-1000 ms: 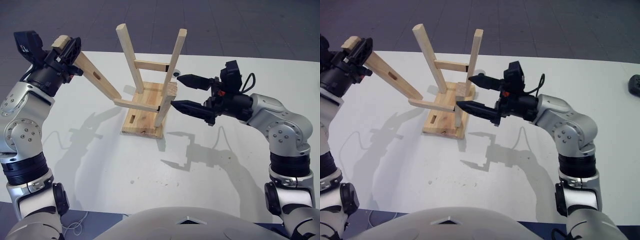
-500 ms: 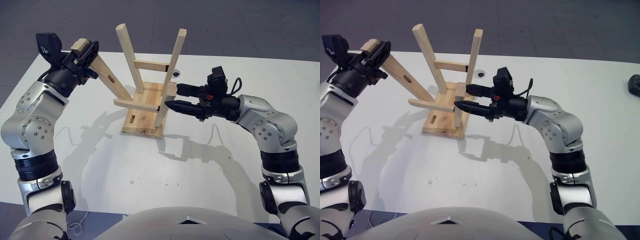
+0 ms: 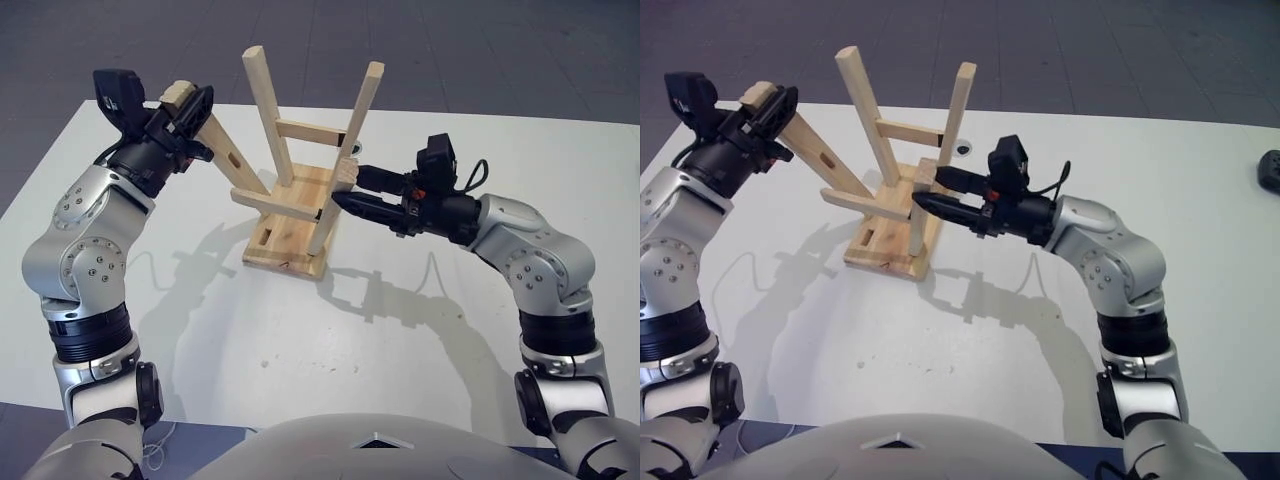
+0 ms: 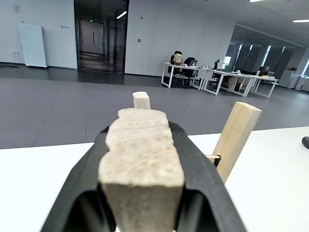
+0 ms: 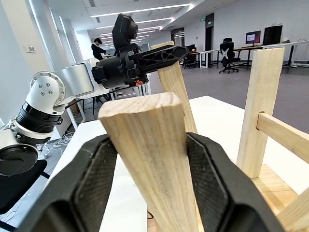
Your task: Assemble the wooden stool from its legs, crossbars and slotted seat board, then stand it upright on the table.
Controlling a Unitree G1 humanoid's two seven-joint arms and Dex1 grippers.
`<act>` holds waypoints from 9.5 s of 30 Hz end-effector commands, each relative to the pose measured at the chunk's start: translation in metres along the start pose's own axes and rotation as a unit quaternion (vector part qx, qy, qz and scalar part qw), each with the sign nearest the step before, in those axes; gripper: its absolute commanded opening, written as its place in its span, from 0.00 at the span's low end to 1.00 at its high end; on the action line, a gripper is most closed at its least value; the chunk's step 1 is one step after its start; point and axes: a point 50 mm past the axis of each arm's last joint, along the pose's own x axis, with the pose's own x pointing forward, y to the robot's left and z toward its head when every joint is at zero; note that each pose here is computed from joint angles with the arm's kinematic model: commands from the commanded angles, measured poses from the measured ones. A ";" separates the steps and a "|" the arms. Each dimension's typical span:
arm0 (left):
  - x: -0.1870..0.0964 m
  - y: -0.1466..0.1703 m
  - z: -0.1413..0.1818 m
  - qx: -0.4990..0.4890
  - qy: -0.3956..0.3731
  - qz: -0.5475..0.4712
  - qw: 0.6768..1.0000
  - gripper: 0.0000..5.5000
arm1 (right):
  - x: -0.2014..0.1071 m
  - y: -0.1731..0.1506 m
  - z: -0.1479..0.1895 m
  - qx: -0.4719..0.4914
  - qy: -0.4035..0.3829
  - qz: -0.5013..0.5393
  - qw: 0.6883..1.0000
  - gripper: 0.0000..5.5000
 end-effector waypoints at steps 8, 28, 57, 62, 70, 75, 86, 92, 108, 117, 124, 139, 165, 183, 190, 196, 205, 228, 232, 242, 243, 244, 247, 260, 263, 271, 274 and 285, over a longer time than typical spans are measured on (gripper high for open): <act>-0.021 0.000 0.003 -0.040 -0.006 0.024 0.999 0.19 | -0.023 0.023 -0.019 0.004 0.012 -0.134 0.991 0.41; -0.004 -0.008 -0.014 -0.160 0.020 -0.057 0.985 0.19 | -0.022 0.024 -0.025 0.014 0.012 -0.133 0.991 0.40; 0.005 -0.017 -0.022 -0.083 0.052 -0.098 0.990 0.19 | -0.018 0.022 -0.025 0.018 0.001 -0.141 0.990 0.40; 0.008 -0.018 -0.020 -0.075 0.053 -0.104 0.990 0.19 | -0.018 0.021 -0.024 0.011 0.010 -0.137 0.990 0.40; 0.010 -0.020 -0.019 -0.068 0.052 -0.110 0.990 0.19 | -0.018 0.020 -0.020 -0.013 0.052 -0.130 0.990 0.39; 0.008 -0.019 -0.021 -0.067 0.055 -0.107 0.990 0.19 | -0.019 0.019 -0.022 -0.010 0.055 -0.136 0.989 0.39; 0.008 -0.019 -0.022 -0.069 0.055 -0.106 0.990 0.19 | -0.021 0.019 -0.007 0.032 0.007 -0.113 0.993 0.72; 0.008 -0.019 -0.023 -0.066 0.056 -0.108 0.990 0.19 | -0.033 0.020 0.051 0.153 -0.173 -0.023 0.973 0.89; 0.011 -0.021 -0.025 -0.060 0.057 -0.116 0.990 0.19 | 0.017 -0.054 0.056 0.004 -0.050 -0.045 0.998 0.98; 0.005 -0.025 -0.023 -0.049 0.050 -0.141 0.988 0.19 | 0.044 -0.075 0.037 0.004 -0.011 0.005 1.000 0.98; -0.004 -0.026 -0.020 -0.058 0.033 -0.143 0.988 0.19 | 0.050 -0.070 0.022 0.027 0.004 0.028 0.999 0.98; -0.012 -0.032 -0.020 -0.078 0.013 -0.145 0.986 0.19 | 0.074 -0.063 0.004 0.018 0.063 0.070 0.995 0.98; -0.017 -0.028 -0.012 -0.053 0.068 -0.099 0.991 0.19 | 0.012 -0.058 0.020 -0.045 -0.046 -0.091 0.994 0.98; -0.016 -0.036 -0.012 -0.027 0.083 -0.114 0.990 0.19 | 0.016 -0.046 0.009 -0.020 -0.043 -0.086 0.995 0.98; -0.017 -0.036 -0.015 -0.027 0.086 -0.112 0.990 0.19 | 0.032 -0.044 -0.002 -0.016 0.012 -0.034 0.999 0.98; -0.016 -0.036 -0.017 -0.027 0.090 -0.113 0.989 0.19 | 0.047 -0.052 -0.008 -0.024 0.031 -0.017 0.999 0.98; -0.015 -0.030 -0.017 -0.049 0.086 -0.109 0.989 0.19 | 0.068 -0.057 0.007 -0.030 0.036 0.046 0.998 0.98; -0.012 -0.035 -0.023 -0.035 0.088 -0.111 0.989 0.19 | 0.086 -0.083 0.004 0.053 0.155 0.081 0.983 0.98; -0.011 -0.036 -0.024 -0.037 0.089 -0.115 0.989 0.19 | 0.087 -0.081 0.002 0.058 0.161 0.097 0.980 0.98; -0.008 -0.038 -0.023 -0.031 0.089 -0.125 0.988 0.19 | 0.088 -0.083 -0.020 0.057 0.244 0.112 0.962 0.98; -0.008 -0.038 -0.023 -0.031 0.088 -0.126 0.988 0.19 | 0.088 -0.086 -0.021 0.053 0.250 0.103 0.961 0.98; -0.008 -0.038 -0.023 -0.031 0.087 -0.125 0.988 0.19 | 0.087 -0.088 -0.022 0.051 0.254 0.097 0.961 0.98; -0.008 -0.031 -0.020 -0.044 0.075 -0.108 0.990 0.19 | 0.083 -0.095 -0.024 0.052 0.249 0.068 0.965 0.98; -0.022 -0.056 -0.047 -0.010 0.130 -0.160 0.978 0.19 | 0.068 -0.115 0.028 0.030 0.057 -0.029 0.998 0.98; -0.027 -0.056 -0.055 0.016 0.149 -0.158 0.976 0.19 | 0.053 -0.103 0.066 0.008 -0.029 -0.024 0.999 0.98; -0.024 -0.054 -0.054 0.021 0.139 -0.146 0.979 0.41 | -0.004 -0.059 0.105 -0.038 -0.134 -0.067 0.988 0.98; -0.024 -0.052 -0.055 0.018 0.142 -0.143 0.979 0.50 | -0.021 -0.047 0.104 -0.045 -0.142 -0.092 0.985 0.98; -0.026 -0.055 0.013 -0.193 -0.029 -0.240 0.951 0.82 | -0.077 -0.014 0.090 0.008 -0.213 -0.174 0.961 0.98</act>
